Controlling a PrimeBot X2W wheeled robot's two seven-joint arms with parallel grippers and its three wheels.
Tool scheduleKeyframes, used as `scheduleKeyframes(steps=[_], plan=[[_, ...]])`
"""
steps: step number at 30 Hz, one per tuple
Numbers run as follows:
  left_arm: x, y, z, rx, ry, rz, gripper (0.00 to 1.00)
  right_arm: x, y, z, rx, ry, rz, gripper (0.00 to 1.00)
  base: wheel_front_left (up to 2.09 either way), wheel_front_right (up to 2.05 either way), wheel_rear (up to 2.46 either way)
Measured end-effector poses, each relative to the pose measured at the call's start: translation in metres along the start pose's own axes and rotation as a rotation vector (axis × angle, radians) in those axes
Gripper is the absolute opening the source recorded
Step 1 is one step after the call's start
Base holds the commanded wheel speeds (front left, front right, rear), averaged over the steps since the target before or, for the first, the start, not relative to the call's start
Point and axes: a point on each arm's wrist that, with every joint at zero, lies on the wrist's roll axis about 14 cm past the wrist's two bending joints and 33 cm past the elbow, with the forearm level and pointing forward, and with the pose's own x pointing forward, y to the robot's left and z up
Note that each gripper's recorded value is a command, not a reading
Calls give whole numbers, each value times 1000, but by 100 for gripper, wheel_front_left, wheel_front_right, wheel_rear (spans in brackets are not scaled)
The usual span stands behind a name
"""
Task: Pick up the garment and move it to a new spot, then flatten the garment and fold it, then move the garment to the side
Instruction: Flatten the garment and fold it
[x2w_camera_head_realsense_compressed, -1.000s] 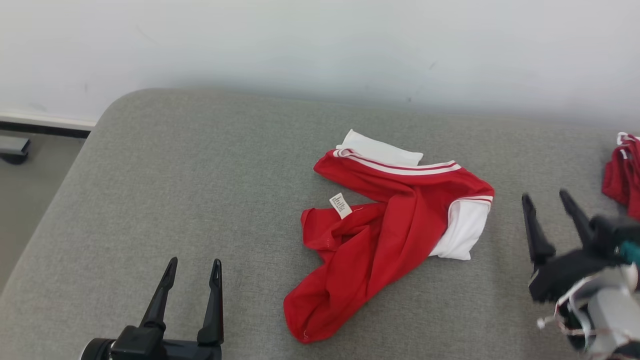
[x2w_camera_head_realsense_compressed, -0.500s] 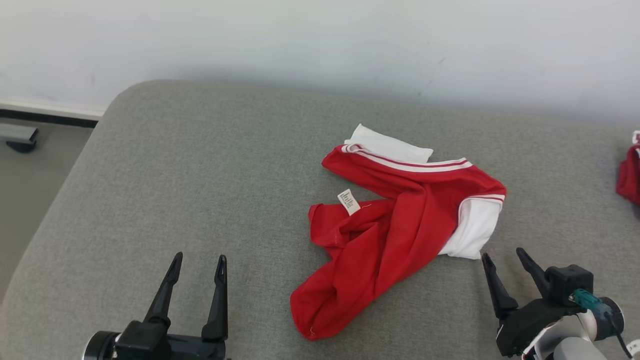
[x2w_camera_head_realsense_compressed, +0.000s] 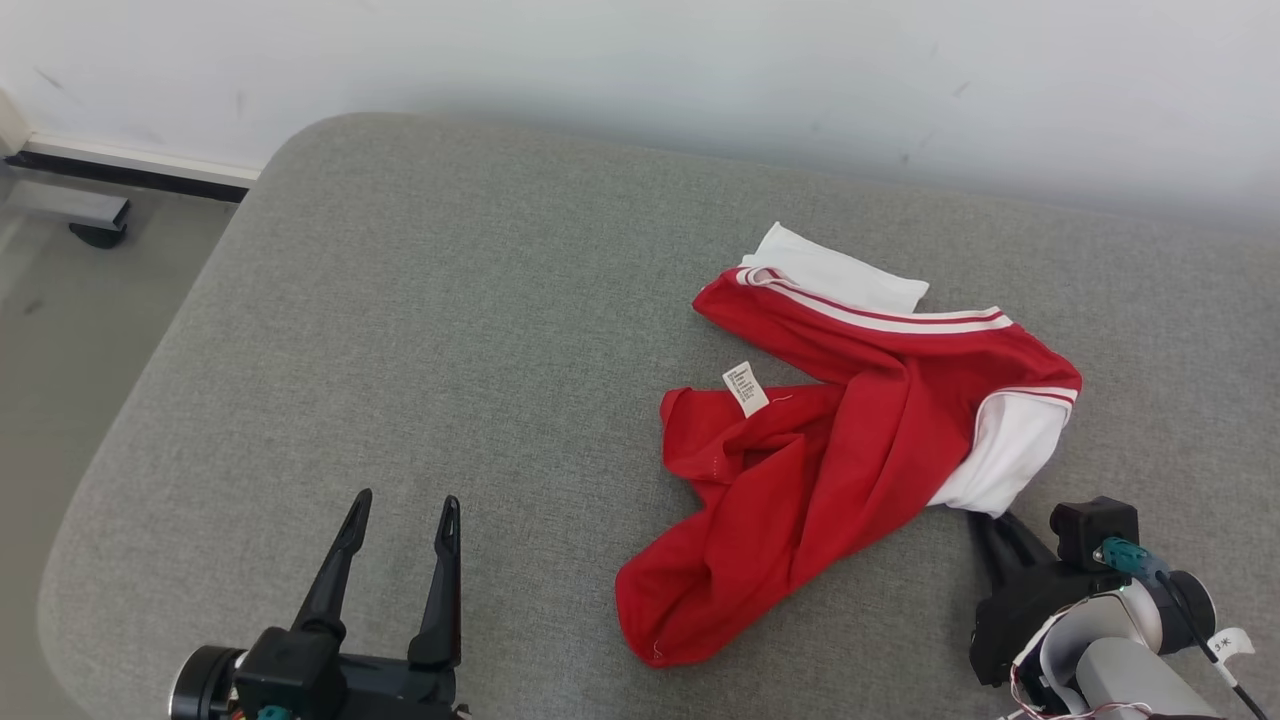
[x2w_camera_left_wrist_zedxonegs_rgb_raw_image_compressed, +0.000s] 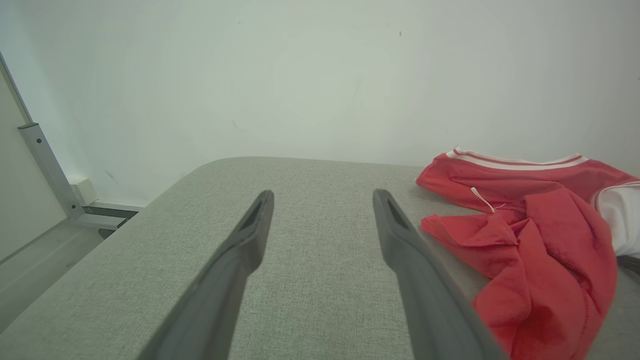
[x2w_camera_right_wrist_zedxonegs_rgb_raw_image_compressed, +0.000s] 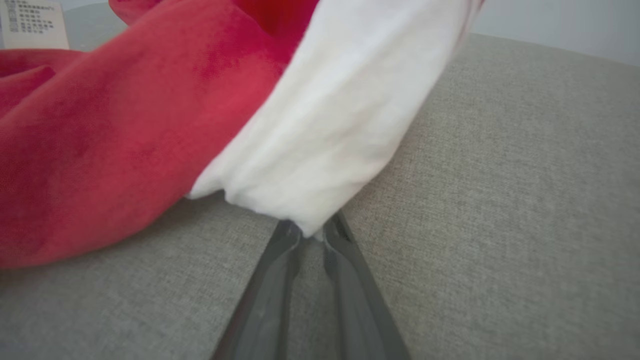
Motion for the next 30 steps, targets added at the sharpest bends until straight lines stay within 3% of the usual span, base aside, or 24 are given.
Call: scheduleKeyframes(steps=[8,20,30], plan=[[-5,1,-2,-6,5,5,100,-9,3,8,21,-53,3,0,0,0,0],[-5,-30,-4,-39,5,-87,100,-88,-20,24,42,-183,-59,0,0,0,0],[4,-56,-7,-68,10,-161,100,-156,-31,10,122,-81,-153,0,0,0,0]])
